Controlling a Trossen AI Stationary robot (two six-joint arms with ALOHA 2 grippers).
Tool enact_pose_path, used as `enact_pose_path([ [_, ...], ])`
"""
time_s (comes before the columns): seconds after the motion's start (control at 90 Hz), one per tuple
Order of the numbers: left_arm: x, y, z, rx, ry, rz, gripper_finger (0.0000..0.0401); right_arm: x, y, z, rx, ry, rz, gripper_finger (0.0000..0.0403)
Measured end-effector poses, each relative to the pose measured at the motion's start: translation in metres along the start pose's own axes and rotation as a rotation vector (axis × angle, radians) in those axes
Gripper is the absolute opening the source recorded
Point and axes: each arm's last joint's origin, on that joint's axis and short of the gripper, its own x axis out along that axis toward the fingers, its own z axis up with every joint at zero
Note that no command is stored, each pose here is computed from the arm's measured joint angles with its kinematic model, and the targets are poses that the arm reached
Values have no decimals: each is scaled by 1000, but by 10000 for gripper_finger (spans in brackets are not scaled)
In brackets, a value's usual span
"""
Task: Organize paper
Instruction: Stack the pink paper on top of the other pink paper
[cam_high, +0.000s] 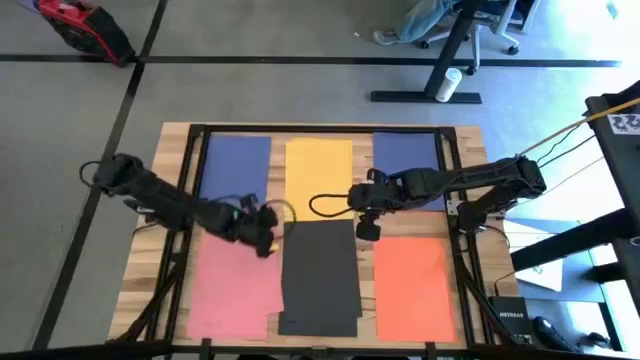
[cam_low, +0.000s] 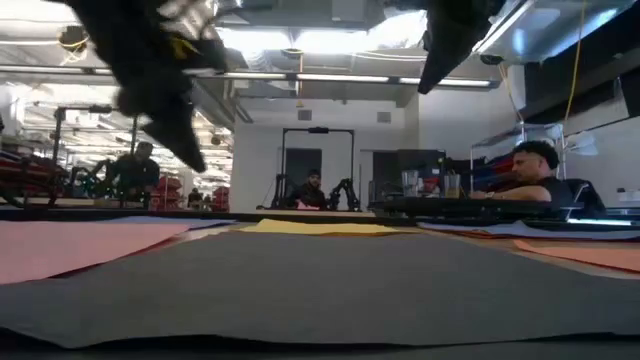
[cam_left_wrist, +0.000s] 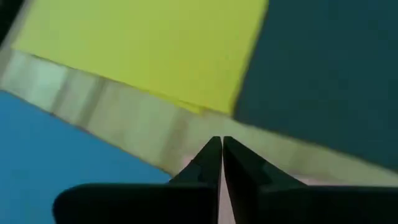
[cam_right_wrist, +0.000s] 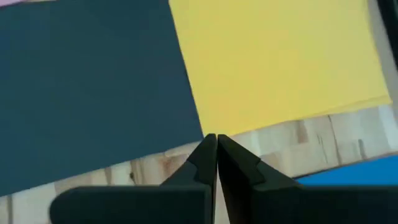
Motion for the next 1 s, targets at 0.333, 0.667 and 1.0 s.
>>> enact_pose_path([
  [0.333,40,-7,-9,77,81,-195,0,0,0,-2,-1,17,-5,0],
  [0.667,42,-28,-23,143,133,-232,0,0,-1,-2,-1,17,-4,0],
  [1.0,30,-44,-31,199,156,-321,0,0,-1,-2,-3,24,-5,0],
])
